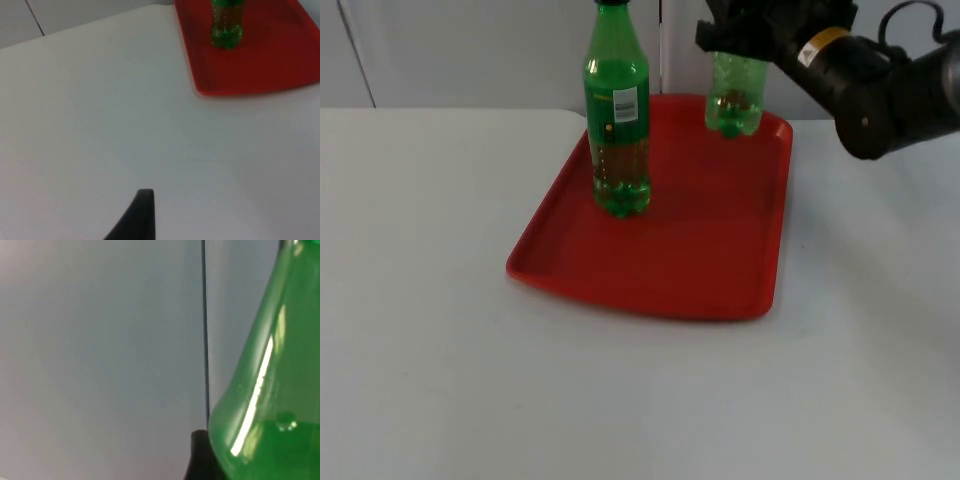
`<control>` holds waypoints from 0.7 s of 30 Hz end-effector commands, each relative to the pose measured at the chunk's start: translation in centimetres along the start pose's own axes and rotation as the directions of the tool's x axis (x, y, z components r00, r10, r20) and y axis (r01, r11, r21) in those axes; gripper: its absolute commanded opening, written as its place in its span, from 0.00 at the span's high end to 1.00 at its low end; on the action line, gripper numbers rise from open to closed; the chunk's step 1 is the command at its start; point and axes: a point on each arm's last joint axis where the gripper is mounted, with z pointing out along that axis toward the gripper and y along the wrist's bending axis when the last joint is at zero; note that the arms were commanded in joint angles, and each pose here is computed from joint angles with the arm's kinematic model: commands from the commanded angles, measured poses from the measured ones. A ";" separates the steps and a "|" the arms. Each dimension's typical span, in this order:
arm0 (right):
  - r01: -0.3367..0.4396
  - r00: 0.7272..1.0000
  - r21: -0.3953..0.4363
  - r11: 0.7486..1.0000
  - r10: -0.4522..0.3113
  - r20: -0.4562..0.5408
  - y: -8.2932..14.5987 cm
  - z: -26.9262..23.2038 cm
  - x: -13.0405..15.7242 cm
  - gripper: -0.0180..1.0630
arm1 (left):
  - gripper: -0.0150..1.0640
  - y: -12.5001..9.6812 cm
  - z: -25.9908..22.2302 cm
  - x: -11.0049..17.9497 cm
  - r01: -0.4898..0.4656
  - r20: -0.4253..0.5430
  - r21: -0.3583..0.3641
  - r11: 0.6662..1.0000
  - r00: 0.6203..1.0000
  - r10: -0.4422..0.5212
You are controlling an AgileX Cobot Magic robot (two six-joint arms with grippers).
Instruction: Place the bottle upright on the tray.
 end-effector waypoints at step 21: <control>-0.006 1.000 0.007 1.000 0.005 0.025 -0.8 -0.5 3.5 0.98 | 0.01 -0.1 0.1 0.1 0.003 0.002 0.006 1.000 1.000 -0.003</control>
